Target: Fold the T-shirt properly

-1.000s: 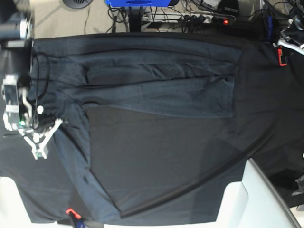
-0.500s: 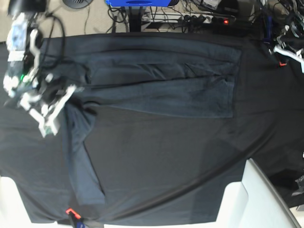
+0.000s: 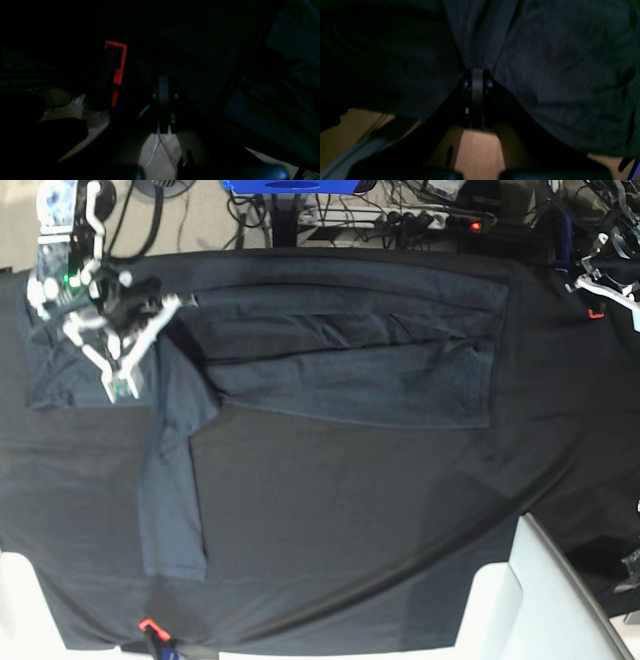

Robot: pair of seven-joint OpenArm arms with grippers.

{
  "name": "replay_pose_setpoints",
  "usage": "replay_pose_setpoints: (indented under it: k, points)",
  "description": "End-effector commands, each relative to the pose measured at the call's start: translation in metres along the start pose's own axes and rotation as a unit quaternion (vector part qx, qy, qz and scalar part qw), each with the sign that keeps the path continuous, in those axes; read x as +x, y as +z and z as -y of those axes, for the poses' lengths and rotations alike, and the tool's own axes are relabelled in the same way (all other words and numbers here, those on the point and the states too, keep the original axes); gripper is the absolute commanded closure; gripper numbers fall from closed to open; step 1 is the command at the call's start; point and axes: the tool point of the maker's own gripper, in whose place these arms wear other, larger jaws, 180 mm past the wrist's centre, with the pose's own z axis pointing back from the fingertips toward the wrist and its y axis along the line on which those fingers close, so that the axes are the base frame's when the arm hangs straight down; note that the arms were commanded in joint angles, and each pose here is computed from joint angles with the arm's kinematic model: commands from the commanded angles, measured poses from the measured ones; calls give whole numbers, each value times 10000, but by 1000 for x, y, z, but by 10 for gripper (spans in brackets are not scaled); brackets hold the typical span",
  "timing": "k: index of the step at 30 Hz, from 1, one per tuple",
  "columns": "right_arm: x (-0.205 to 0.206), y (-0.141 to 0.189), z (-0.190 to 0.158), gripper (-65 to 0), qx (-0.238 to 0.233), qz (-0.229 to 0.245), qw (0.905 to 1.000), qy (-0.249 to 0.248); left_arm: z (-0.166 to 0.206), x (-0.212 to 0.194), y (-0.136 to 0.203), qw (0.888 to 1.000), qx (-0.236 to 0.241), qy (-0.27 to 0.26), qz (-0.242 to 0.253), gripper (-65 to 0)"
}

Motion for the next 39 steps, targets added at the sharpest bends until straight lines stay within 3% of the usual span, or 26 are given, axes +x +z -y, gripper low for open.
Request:
replay_pose_setpoints:
  k: [1,9,11,14,16,19,24,29,33,39]
  points:
    - [4,4,1,0,-9,112,9999,4,-4,10,4,9998,29,-76,155,0]
    - [-8,2,-3,-11,47,-53,10000,-45,-4,10,4,9998,29,-76,155,0]
    - [-8,3,-3,-83,44,-46,10000,-41,-4,10,4,9998,29,-76,155,0]
    - [-7,4,-3,-252,41,-32,10000,-36,-4,10,4,9998,29,-76,155,0]
    - [-5,4,-3,-321,38,-1,10000,-33,-4,10,4,9998,29,-76,155,0]
    - [25,7,4,-329,-50,342,9994,47,-4,11,4,9998,35,-72,158,0]
    - [121,-6,42,-333,-288,1003,9945,-66,-5,8,5,9999,47,-86,130,0]
    - [181,-56,68,-330,-93,804,9956,-478,-11,-2,10,9999,93,-98,24,0]
    - [202,-91,77,-329,80,850,9932,-792,-14,-7,12,9998,132,-120,-43,0]
    - [200,-123,89,-329,156,825,9892,-1203,-15,-9,13,9998,144,-130,-78,0]
